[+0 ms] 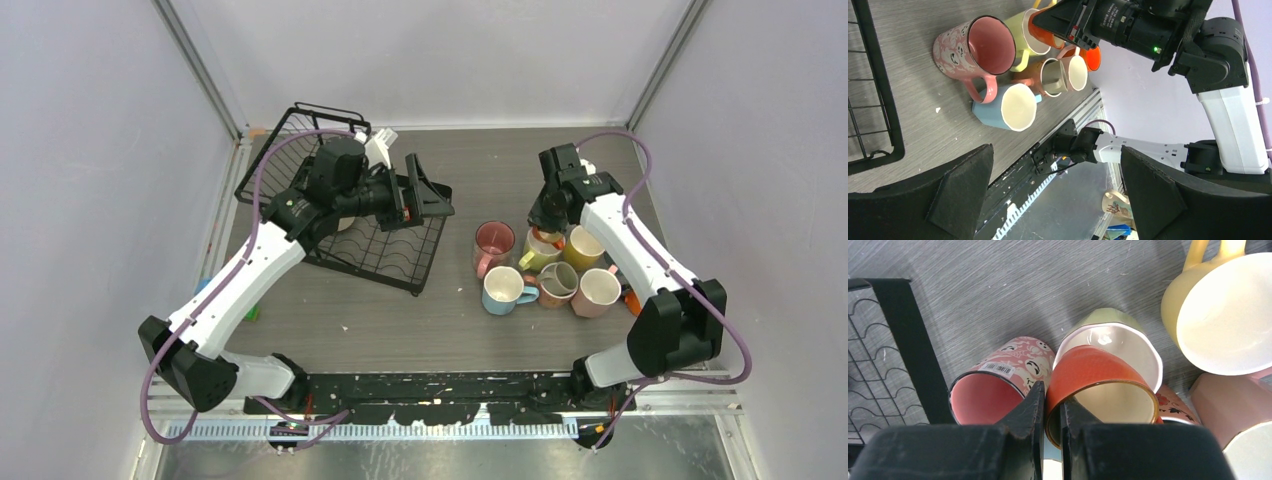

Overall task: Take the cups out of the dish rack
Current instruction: Place the cup at the center of the board.

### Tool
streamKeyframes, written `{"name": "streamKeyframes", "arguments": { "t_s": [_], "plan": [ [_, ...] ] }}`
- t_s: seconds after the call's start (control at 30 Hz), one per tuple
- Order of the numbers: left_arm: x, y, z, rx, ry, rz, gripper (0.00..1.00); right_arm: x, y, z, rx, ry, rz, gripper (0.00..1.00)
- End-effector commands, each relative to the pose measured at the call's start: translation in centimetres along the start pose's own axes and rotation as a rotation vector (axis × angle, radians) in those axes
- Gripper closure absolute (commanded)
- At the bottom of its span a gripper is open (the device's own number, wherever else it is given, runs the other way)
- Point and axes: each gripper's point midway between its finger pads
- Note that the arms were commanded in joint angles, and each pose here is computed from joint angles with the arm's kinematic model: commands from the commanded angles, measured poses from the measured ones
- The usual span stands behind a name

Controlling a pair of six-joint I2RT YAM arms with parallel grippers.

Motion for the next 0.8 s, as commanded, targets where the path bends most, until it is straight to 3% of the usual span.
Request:
{"name": "streamKeyframes", "arguments": {
  "t_s": [0.0, 0.6, 0.77],
  "plan": [
    [0.0, -1.0, -1.4, -0.059, 0.052, -0.014, 0.0, 1.8, -0.2, 0.9, 0.02, -0.005, -0.04, 0.99],
    [-0.3, -0.5, -0.9, -0.054, 0.047, 0.003, 0.0, 0.9, 2.5, -0.1, -0.031, -0.006, 0.016, 0.99],
    [-0.3, -0.3, -0.8, -0.052, 0.045, 0.005, 0.0, 0.7, 2.8, -0.1, -0.029, -0.006, 0.024, 0.89]
  ]
}}
Point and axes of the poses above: each gripper's point midway between its finger pads, its own y axis out along the fingers, its own z axis along the line the jaws close on, x = y × z, and after that the axes turned 3 degrees about y, right-handed
